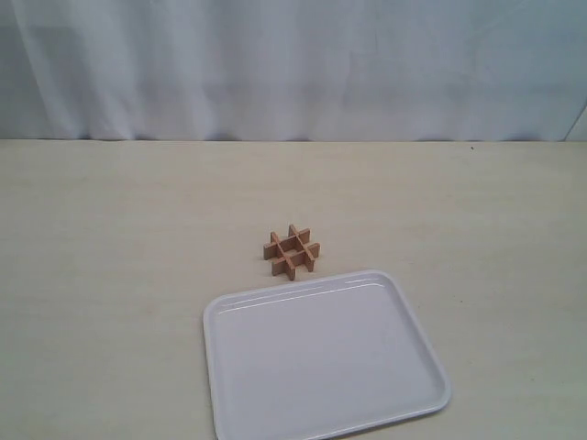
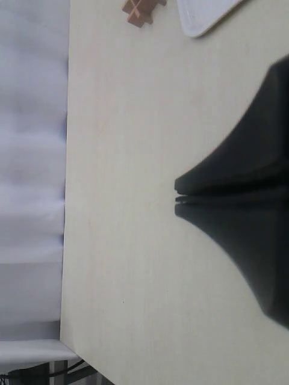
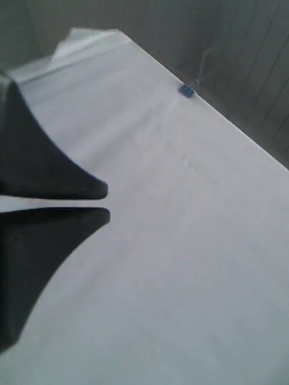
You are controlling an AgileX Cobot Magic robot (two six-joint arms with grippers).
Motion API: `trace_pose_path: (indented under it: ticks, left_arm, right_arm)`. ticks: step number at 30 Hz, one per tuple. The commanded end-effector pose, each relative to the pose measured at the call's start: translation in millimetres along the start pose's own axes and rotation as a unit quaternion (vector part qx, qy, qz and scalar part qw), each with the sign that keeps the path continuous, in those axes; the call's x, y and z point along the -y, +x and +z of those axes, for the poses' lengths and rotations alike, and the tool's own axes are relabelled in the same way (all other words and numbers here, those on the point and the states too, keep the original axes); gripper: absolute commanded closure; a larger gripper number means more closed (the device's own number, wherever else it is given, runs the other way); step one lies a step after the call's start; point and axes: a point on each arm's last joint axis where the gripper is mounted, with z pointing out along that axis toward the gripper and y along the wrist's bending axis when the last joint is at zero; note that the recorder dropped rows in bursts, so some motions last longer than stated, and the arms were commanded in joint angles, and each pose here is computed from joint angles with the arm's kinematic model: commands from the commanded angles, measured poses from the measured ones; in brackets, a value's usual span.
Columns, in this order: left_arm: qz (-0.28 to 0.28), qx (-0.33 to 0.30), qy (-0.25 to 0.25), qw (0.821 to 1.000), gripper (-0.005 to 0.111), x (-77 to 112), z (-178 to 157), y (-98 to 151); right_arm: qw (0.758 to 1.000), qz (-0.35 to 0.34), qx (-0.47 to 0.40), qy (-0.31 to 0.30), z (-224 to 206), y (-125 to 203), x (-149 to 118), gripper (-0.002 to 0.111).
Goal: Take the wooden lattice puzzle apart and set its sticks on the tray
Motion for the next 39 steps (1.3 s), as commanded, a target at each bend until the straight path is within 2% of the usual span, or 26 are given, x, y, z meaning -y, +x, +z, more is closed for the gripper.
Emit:
trace_pose_path:
  ticks: [1, 6, 13, 18, 21, 23, 26, 29, 32, 36, 39]
  left_arm:
    - [0.003, 0.003, -0.001, 1.000, 0.107, -0.2, 0, 0]
    - [0.003, 0.003, -0.001, 1.000, 0.107, -0.2, 0, 0]
    - [0.003, 0.003, -0.001, 1.000, 0.107, -0.2, 0, 0]
    - [0.003, 0.003, -0.001, 1.000, 0.107, -0.2, 0, 0]
    - [0.003, 0.003, -0.001, 1.000, 0.107, -0.2, 0, 0]
    - [0.003, 0.003, -0.001, 1.000, 0.107, -0.2, 0, 0]
    - [0.003, 0.003, -0.001, 1.000, 0.107, -0.2, 0, 0]
    - [0.003, 0.003, -0.001, 1.000, 0.107, -0.2, 0, 0]
    - [0.003, 0.003, -0.001, 1.000, 0.107, -0.2, 0, 0]
    - [0.003, 0.003, -0.001, 1.000, 0.107, -0.2, 0, 0]
    - [0.003, 0.003, -0.001, 1.000, 0.107, -0.2, 0, 0]
  right_arm:
    - [0.994, -0.039, -0.090, -0.047, -2, 17, -8, 0.104]
    - [0.997, -0.006, -0.062, -0.036, -2, 12, -6, 0.104]
    - [0.997, -0.050, -0.049, -0.025, 11, -2, -15, 0.104]
    - [0.993, -0.075, -0.089, 0.013, 53, -8, -19, 0.104]
    - [0.983, -0.104, -0.142, 0.048, 84, -1, -13, 0.104]
    - [0.963, -0.162, -0.205, 0.070, 108, 8, -6, 0.104]
    - [0.912, -0.247, -0.302, 0.126, 139, 19, 12, 0.104]
    - [0.849, -0.284, -0.381, 0.232, 155, 28, 41, 0.104]
    - [0.785, -0.316, -0.448, 0.289, 163, 41, 65, 0.104]
    - [0.738, -0.298, -0.524, 0.305, 173, 62, 82, 0.104]
    - [0.675, -0.296, -0.608, 0.294, 178, 78, 93, 0.104]
